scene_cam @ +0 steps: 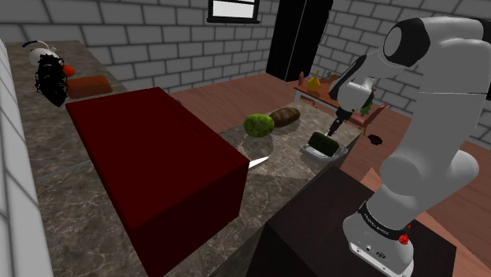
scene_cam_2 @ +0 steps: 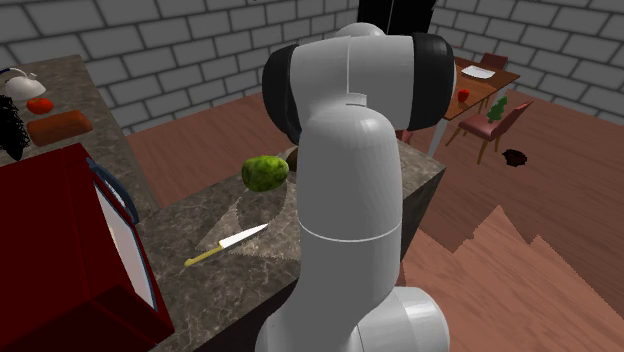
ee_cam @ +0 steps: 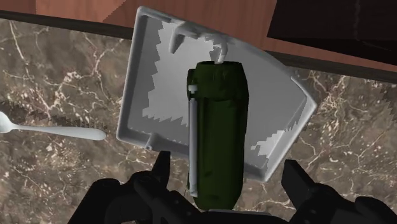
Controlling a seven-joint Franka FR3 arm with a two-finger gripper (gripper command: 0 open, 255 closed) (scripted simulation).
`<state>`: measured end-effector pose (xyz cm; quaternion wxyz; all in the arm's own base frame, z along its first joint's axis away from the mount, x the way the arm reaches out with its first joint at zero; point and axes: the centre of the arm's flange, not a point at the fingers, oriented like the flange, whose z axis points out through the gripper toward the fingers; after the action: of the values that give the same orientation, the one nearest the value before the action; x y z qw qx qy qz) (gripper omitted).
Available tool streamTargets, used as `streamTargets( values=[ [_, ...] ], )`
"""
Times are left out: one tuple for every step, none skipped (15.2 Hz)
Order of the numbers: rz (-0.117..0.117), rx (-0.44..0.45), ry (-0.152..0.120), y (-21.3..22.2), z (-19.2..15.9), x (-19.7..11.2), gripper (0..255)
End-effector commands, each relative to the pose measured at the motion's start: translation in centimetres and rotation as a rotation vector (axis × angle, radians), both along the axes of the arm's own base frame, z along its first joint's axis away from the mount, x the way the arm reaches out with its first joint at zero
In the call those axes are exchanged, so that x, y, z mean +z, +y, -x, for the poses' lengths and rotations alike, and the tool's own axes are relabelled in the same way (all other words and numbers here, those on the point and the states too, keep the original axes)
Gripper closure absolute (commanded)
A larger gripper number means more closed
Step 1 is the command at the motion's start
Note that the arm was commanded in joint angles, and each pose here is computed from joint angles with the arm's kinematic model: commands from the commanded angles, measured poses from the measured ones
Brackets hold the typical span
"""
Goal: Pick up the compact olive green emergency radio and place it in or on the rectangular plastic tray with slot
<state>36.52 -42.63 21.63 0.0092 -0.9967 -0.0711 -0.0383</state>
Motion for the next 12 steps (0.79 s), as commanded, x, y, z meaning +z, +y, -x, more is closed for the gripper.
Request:
streamTargets(
  values=[
    [0.0,0.0,0.0,0.0,0.0,0.0,0],
    [0.0,0.0,0.0,0.0,0.1,1.3,0],
    [0.0,0.0,0.0,-0.1,0.2,2.6,0],
    [0.0,0.0,0.0,-0.1,0.3,4.0,0],
    [0.0,0.0,0.0,-0.1,0.4,5.0,0],
    [0.0,0.0,0.0,-0.1,0.4,5.0,0],
    [0.0,0.0,0.0,-0.1,0.4,5.0,0],
    [0.0,0.0,0.0,-0.1,0.4,5.0,0],
    [0.0,0.0,0.0,-0.1,0.4,5.0,0],
    [0.0,0.0,0.0,-0.1,0.4,5.0,0],
    [0.0,0.0,0.0,-0.1,0.4,5.0,0],
    [0.0,0.0,0.0,-0.1,0.4,5.0,0]
  ],
)
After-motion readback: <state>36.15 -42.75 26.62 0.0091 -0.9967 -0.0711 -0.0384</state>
